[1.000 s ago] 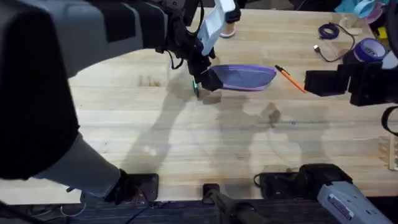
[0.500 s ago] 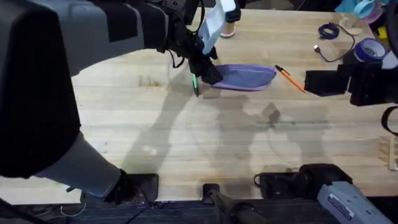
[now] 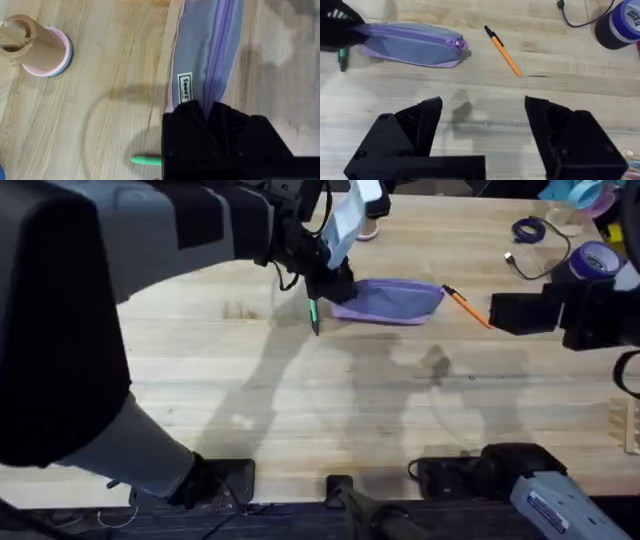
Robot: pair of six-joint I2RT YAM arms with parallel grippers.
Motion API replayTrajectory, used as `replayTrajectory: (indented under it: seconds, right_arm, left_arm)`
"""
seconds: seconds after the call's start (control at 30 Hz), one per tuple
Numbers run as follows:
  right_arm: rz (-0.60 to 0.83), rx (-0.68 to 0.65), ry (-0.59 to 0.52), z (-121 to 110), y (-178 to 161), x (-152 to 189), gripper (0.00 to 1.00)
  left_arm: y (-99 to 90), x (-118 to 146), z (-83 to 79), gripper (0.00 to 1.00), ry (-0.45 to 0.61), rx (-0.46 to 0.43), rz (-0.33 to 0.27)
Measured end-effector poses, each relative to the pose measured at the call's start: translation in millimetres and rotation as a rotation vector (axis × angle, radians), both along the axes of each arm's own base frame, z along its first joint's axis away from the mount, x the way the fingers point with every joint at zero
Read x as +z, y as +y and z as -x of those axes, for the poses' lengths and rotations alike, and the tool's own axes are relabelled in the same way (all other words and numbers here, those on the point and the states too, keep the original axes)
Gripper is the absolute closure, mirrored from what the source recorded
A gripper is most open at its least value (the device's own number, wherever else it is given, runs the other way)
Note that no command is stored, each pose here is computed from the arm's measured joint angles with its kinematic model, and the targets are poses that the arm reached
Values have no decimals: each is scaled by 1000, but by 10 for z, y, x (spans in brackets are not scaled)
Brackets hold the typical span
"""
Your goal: Unzip the bag, pick up the pens from the table one at a time and place them inside, then zip the bag closed.
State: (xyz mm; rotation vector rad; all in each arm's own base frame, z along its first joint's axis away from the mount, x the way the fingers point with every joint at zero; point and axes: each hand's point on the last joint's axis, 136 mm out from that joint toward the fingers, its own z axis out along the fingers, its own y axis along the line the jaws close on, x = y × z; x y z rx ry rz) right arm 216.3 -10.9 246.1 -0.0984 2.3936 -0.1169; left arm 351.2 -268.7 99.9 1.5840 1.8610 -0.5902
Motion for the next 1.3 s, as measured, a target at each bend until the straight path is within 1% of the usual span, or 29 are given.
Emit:
replayTrajectory:
  seconds: [0.17,0.2,0.37,0.47,0.57,0.7,0.8,0.83,0.9,0.93,1.13,1.3]
  right_arm:
    - [-7,19,2,-6,31,-5,7]
    - [-31,53,19,-44,82,-41,7]
    - [-87,120,63,-170,120,-149,7]
    - [-126,167,67,-226,109,-179,9]
    - [-177,196,48,-257,44,-172,9]
    - [-267,213,-1,-310,-84,-141,9]
    - [-363,223,-48,-370,-179,-116,9]
    - [-475,248,-98,-448,-224,-86,9]
    - [-554,264,-122,-501,-236,-75,9]
    - [-650,283,-137,-576,-247,-100,8]
    - [-759,292,-125,-669,-256,-192,6]
    - [-785,295,-122,-723,-285,-247,6]
  left_arm:
    - [0,0,0,957,0,0,0]
    - [0,0,0,957,0,0,0]
    - [0,0,0,957,0,0,0]
    - [0,0,0,957,0,0,0]
    - [0,0,0,957,0,0,0]
    - [0,0,0,957,0,0,0]
    - [0,0,0,957,0,0,0]
    - [0,0,0,957,0,0,0]
    - [0,0,0,957,0,0,0]
    - [0,0,0,958,0,0,0]
    - [0,0,0,958,0,0,0]
    - [0,0,0,958,0,0,0]
